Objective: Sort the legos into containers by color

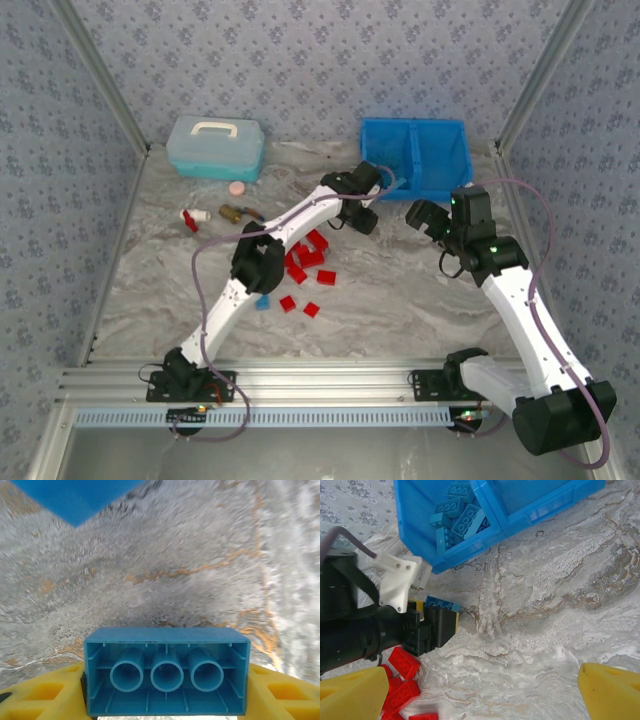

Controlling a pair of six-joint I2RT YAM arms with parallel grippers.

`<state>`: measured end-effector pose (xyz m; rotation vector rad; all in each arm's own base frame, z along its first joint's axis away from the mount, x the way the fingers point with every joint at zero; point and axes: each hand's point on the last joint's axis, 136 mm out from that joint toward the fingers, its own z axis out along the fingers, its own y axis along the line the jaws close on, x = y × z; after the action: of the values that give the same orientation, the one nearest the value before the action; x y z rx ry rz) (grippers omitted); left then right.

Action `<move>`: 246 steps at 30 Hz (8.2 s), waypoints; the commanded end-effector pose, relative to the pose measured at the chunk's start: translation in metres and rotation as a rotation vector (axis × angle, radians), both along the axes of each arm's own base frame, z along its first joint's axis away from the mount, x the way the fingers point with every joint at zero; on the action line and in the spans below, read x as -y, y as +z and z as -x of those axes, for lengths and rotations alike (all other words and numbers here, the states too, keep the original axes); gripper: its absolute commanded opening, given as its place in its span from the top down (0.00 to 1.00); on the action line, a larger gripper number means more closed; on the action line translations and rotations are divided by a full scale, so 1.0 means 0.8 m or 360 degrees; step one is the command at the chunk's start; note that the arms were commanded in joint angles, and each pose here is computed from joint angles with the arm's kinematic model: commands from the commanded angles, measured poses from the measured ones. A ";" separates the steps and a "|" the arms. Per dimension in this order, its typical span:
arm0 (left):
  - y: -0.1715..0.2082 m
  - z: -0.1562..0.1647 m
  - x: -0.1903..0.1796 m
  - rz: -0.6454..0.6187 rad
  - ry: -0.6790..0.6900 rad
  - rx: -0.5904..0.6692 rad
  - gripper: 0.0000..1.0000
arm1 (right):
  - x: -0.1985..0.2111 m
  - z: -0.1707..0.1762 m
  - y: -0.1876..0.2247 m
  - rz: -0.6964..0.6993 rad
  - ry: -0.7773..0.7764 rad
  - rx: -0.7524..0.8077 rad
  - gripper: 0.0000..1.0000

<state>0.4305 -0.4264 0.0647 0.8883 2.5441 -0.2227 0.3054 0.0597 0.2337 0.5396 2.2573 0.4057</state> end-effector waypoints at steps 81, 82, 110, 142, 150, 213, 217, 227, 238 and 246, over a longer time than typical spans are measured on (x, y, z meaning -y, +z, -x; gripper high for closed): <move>-0.001 0.288 -0.321 -0.0044 0.1282 -0.0430 0.25 | -0.012 -0.020 -0.006 -0.0050 0.0031 -0.0027 0.00; -0.007 0.287 -0.318 -0.0042 0.1280 -0.0442 0.25 | -0.012 -0.019 -0.006 -0.0049 0.0028 -0.0028 0.00; 0.114 0.211 -0.268 0.0549 0.1128 -0.0072 0.74 | -0.021 -0.021 0.000 -0.0059 0.0036 -0.0012 0.00; 0.187 -0.084 0.071 0.0896 0.0486 0.0439 0.76 | -0.010 -0.003 0.005 0.0006 0.0023 -0.0007 0.00; 0.168 -0.130 0.086 0.0956 0.0505 0.0737 0.68 | -0.012 -0.004 0.001 -0.0019 0.0032 -0.0006 0.00; 0.165 0.247 -0.350 0.0170 0.0218 0.0211 0.01 | -0.303 0.028 -0.232 0.1103 0.2717 -0.0172 0.05; 0.166 0.241 -0.356 0.0212 0.0274 0.0244 0.01 | -0.299 0.031 -0.252 0.1099 0.2746 -0.0262 0.13; 0.162 0.233 -0.367 0.0250 0.0352 0.0238 0.01 | -0.296 0.035 -0.266 0.1083 0.2732 -0.0323 0.67; 0.163 0.230 -0.370 0.0290 0.0375 0.0233 0.01 | -0.310 0.015 -0.181 0.0909 0.2503 -0.0025 0.78; 0.180 0.228 -0.365 0.0380 0.0343 0.0298 0.01 | -0.239 -0.091 -0.060 0.0729 0.1670 0.0252 0.76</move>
<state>0.2472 -0.1285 0.1919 0.5133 2.4267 -0.2907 0.3472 0.2700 0.1516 -1.2085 2.2095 0.3718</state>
